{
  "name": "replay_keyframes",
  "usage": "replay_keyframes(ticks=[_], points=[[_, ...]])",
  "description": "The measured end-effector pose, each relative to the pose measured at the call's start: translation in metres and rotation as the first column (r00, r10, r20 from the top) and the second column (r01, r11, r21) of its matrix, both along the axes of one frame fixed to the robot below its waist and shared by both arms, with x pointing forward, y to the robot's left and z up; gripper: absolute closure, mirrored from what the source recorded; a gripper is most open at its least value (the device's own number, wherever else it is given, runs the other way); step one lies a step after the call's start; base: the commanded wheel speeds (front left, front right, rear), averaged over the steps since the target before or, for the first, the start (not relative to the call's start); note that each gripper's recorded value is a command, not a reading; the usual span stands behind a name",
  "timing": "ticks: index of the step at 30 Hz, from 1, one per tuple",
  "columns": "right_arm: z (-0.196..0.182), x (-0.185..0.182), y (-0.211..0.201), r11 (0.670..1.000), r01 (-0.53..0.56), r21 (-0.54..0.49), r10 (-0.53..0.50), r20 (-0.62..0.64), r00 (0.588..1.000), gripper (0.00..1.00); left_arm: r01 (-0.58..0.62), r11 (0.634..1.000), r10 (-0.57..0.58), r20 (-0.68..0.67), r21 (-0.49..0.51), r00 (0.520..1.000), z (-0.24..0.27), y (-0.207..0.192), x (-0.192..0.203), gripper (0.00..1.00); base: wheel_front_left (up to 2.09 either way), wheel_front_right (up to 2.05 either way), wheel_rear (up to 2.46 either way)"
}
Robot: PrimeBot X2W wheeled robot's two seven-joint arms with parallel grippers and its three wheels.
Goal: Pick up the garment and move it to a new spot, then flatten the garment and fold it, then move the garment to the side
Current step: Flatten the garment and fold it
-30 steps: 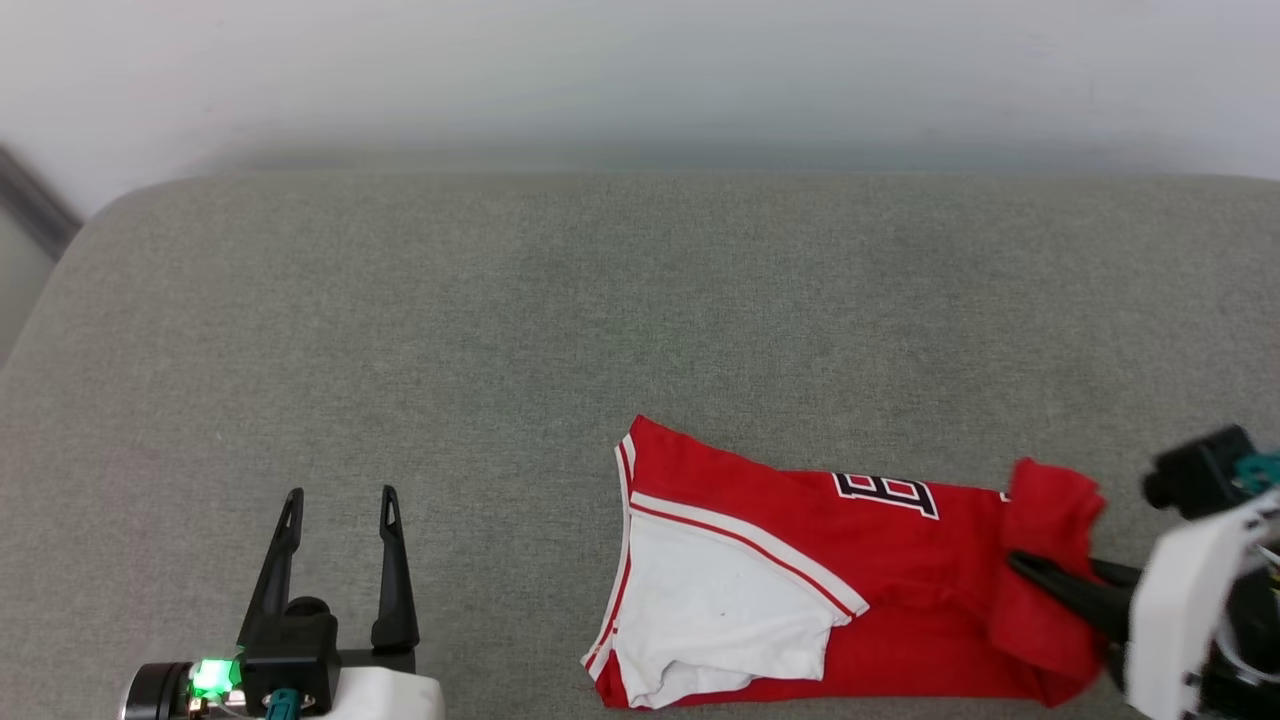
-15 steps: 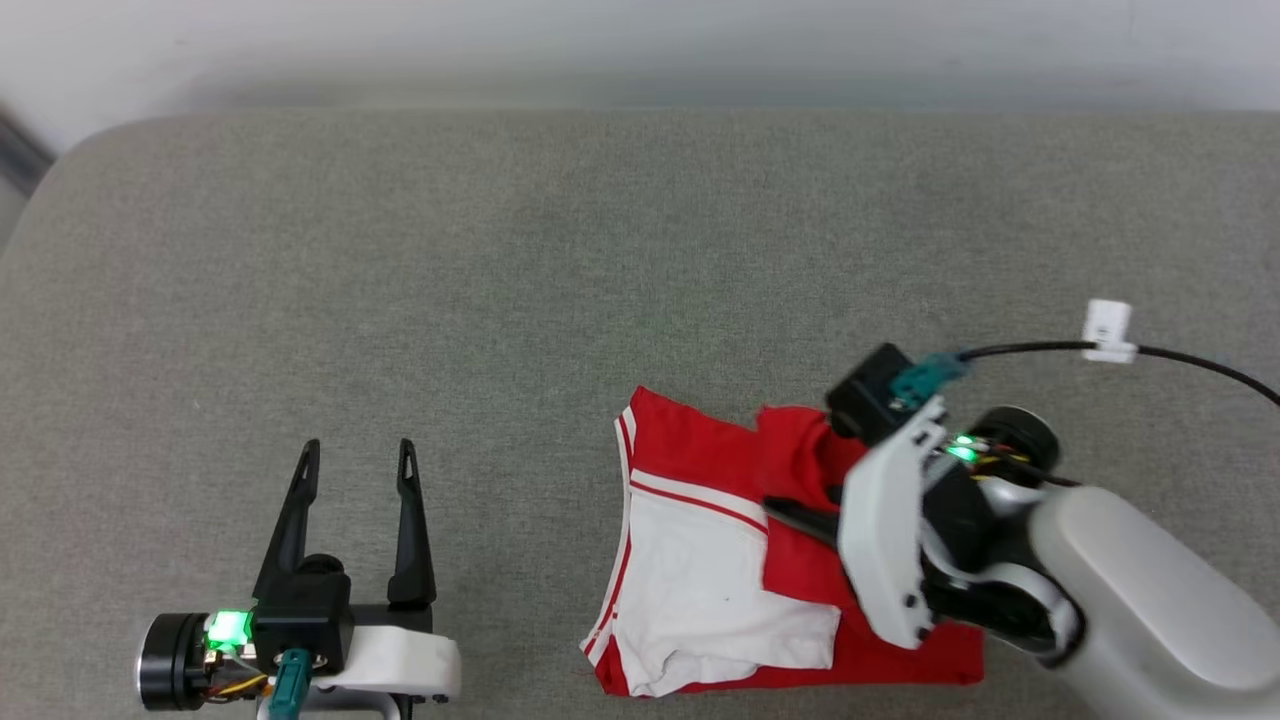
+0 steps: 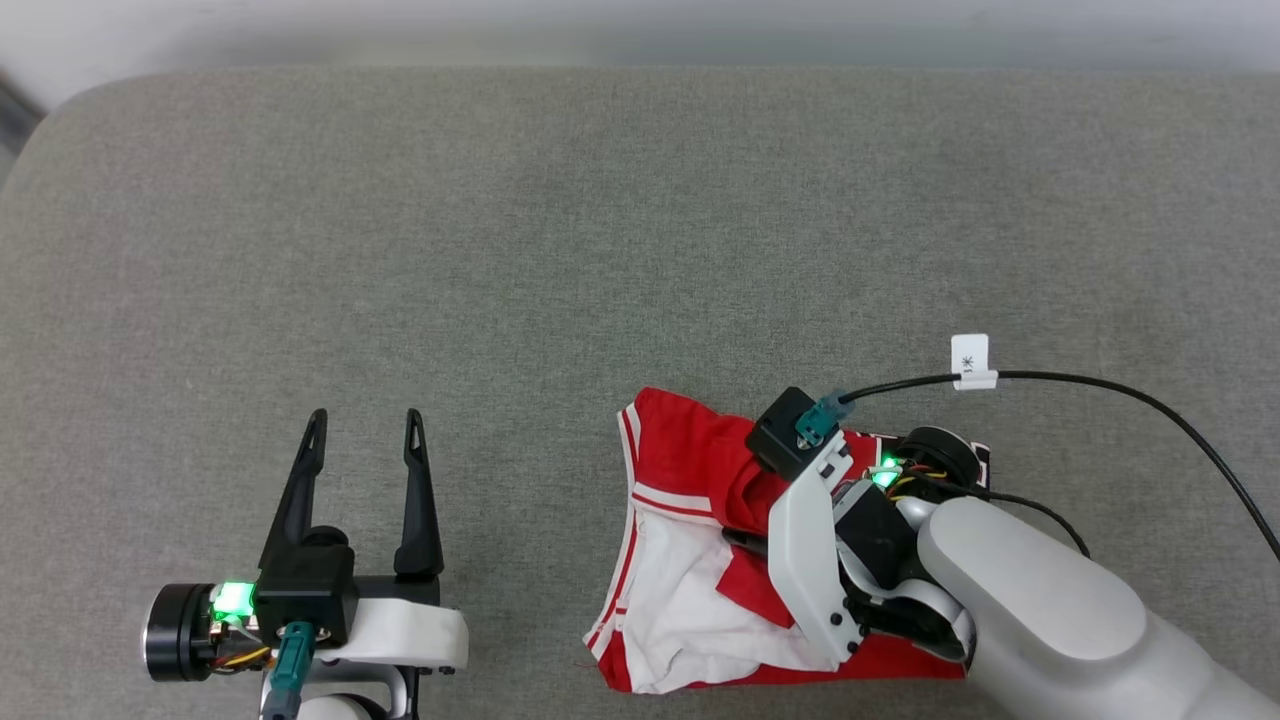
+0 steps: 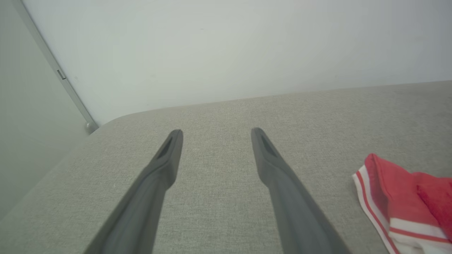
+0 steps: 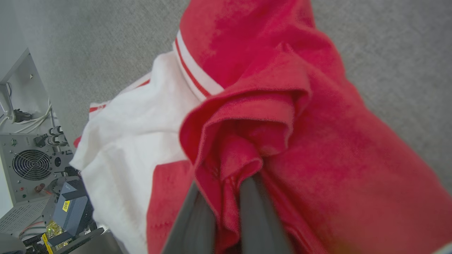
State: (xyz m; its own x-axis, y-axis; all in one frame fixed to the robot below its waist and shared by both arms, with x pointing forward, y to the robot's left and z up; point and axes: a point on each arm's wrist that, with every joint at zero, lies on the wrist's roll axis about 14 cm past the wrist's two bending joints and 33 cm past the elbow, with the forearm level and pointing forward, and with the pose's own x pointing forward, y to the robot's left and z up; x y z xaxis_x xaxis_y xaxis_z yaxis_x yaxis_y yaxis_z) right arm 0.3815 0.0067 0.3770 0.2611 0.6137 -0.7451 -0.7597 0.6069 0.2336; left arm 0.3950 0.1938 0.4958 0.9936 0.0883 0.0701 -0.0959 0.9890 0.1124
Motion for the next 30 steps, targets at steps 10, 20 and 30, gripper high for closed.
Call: replay_keyframes(ticks=[10, 20, 30], points=[[0.092, 0.039, -0.008, 0.971, 0.029, 0.237, -0.113, 0.352, 0.929, 0.00, 0.024, 1.000, -0.024, 0.043, -0.004, 0.999, 0.016, -0.006, -0.008, 0.00, 0.00, 0.00, 0.00], [0.205, 0.083, -0.102, 0.871, 0.140, 0.471, -0.469, 0.712, 0.522, 0.00, 0.070, 0.998, -0.068, 0.096, -0.010, 0.993, 0.033, -0.021, -0.011, 0.00, 0.00, 0.00, 0.00], [0.198, 0.046, -0.169, 0.752, 0.299, 0.587, -0.656, 0.706, 0.265, 0.00, 0.079, 0.997, -0.078, 0.092, -0.009, 0.993, 0.033, -0.022, -0.019, 0.00, 0.00, 0.00, 0.00]])
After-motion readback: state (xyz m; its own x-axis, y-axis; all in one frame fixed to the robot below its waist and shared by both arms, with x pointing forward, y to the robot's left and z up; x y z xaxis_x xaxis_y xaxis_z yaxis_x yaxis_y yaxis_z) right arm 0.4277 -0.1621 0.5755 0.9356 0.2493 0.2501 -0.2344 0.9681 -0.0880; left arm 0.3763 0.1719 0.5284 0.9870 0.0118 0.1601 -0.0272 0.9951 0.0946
